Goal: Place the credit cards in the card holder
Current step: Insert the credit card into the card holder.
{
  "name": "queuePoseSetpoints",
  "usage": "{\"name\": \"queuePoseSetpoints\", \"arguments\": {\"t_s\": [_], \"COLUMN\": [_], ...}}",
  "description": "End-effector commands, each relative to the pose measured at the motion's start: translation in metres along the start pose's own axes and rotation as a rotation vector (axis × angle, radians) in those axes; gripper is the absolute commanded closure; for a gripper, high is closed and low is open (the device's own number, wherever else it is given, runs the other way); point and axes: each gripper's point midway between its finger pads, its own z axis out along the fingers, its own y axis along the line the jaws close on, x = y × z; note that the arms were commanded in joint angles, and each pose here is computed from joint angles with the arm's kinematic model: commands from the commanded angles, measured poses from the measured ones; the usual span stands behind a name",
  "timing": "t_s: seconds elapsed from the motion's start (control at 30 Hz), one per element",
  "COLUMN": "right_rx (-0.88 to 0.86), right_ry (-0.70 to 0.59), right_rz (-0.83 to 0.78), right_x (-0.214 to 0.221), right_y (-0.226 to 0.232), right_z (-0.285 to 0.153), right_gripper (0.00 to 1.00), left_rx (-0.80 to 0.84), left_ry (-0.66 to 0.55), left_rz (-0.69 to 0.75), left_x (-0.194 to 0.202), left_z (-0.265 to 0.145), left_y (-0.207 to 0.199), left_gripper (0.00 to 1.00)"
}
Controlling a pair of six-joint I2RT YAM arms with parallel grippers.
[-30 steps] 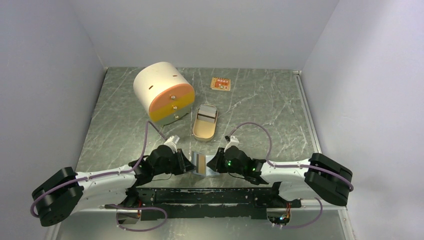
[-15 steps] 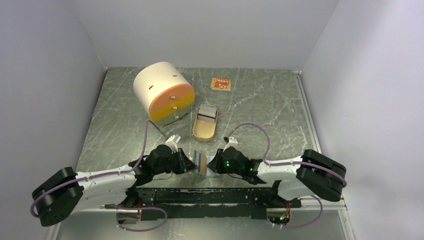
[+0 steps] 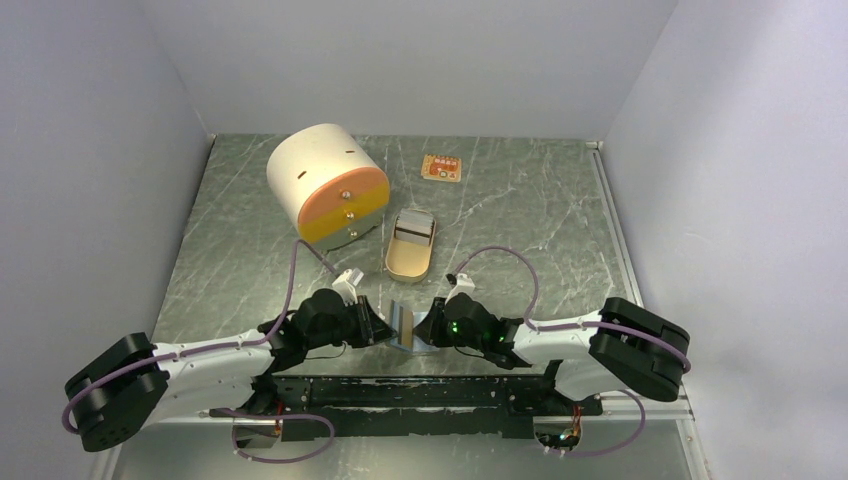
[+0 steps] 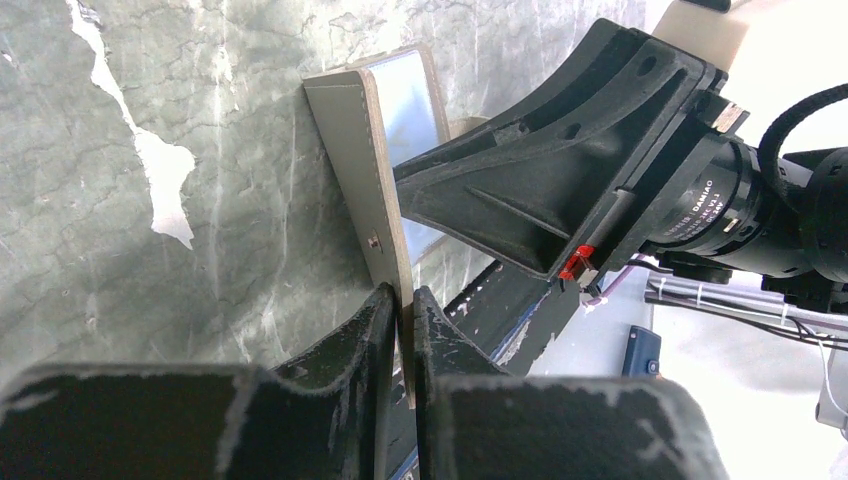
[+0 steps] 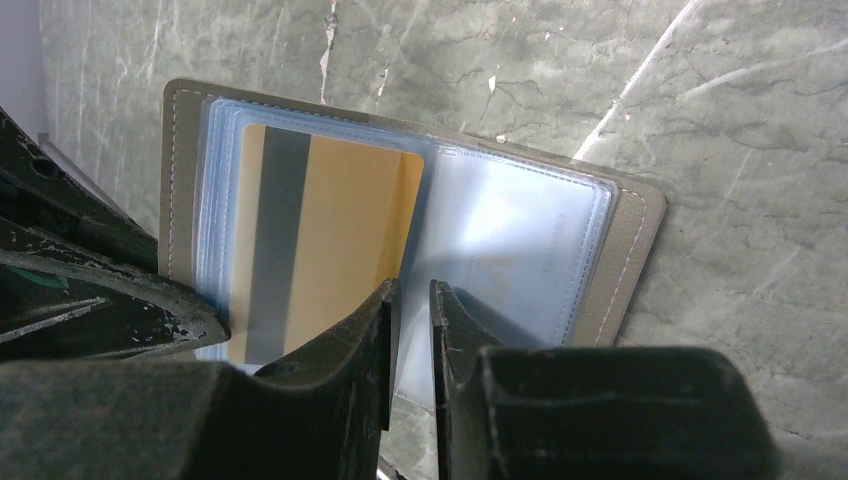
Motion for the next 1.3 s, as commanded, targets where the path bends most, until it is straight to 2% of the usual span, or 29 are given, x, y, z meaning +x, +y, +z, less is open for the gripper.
{"name": "queuePoseSetpoints", "arguments": {"t_s": [0.0, 0.23, 0.5, 1.07, 1.27], "right_rx": [0.041, 0.039, 0.035, 0.025, 0.031], "right_ry": [0.028, 0.028, 0.025, 0.030, 0.021], "right_rz": [-0.021, -0.021, -0.019, -0.022, -0.016], "right_x": [0.008, 0.008, 0.008, 0.009, 0.007], "right_y": [-0.011, -0.011, -0.010, -0.008, -0.010], "right_z": [0.000, 0.000, 0.000, 0.002, 0.000], "right_gripper": [0.78, 0.78, 0.78, 0.78, 0.75], "left_rx": [0.091, 0.120, 0.116, 0.093, 0.052], "left_ry": [-0.017, -0.023, -0.020, 0.030, 0.047], "left_rz": [0.031, 0.040, 0.031, 0.028, 0.010], "left_x": [-0.007, -0.007, -0.005, 0.002, 0.005], "left_z": [-0.001, -0.003, -0.002, 0.007, 0.011], "left_y": [-0.022, -0.026, -0.023, -0.019, -0.011], "left_gripper": [0.83, 0.80, 0.91, 0.91, 0.91]}}
